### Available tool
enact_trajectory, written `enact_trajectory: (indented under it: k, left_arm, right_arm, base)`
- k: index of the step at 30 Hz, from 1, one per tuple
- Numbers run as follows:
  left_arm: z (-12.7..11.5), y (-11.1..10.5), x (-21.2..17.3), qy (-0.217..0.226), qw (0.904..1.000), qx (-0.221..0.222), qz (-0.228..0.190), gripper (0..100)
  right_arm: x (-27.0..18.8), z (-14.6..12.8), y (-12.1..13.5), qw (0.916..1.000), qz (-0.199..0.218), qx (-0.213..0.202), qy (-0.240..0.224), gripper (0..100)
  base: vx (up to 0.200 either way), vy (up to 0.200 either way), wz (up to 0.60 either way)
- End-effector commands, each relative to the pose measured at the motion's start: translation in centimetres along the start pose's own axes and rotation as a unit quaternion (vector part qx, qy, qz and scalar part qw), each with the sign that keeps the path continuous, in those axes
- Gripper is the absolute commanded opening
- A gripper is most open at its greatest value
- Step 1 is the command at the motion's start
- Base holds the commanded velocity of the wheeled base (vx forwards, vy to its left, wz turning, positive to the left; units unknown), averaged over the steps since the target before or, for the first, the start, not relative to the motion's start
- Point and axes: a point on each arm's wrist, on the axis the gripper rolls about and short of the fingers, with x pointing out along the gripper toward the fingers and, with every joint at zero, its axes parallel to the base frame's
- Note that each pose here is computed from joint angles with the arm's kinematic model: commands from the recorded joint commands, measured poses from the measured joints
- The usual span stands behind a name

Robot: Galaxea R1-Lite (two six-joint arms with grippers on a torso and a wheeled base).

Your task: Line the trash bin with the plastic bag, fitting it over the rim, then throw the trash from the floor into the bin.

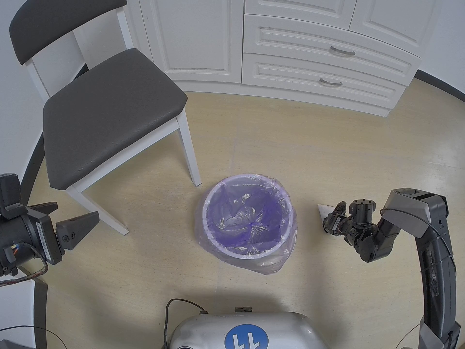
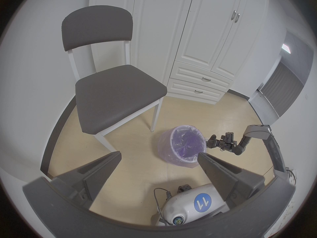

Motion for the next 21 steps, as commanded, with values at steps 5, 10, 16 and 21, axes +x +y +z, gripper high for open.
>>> enact_trajectory:
  k: [5, 10, 16, 21]
  left_arm:
    - [0.0, 0.0, -0.1, -0.001, 1.0000, 0.000, 0.001, 100]
    - [-0.1, 0.0, 0.0, 0.001, 1.0000, 0.000, 0.000, 100]
    - [0.0, 0.0, -0.1, -0.002, 1.0000, 0.000, 0.000, 100]
    - [0.0, 0.1, -0.2, -0.004, 1.0000, 0.000, 0.000, 100]
  right_arm:
    - [-0.1, -0.1, 0.0, 1.0000, -0.002, -0.001, 0.006, 0]
    - [-1.1, 0.8, 0.1, 0.9998, -0.006, -0.007, 0.015, 0]
    - [-7.2, 7.0, 2.2, 0.9997, 0.018, -0.017, -0.006, 0]
    - [-12.6, 10.9, 2.7, 0.9983, 0.017, -0.054, 0.012, 0]
  base:
    - [0.000, 0.000, 0.00]
    - [0.000, 0.000, 0.00]
    - [0.000, 0.000, 0.00]
    - [0.000, 0.000, 0.00]
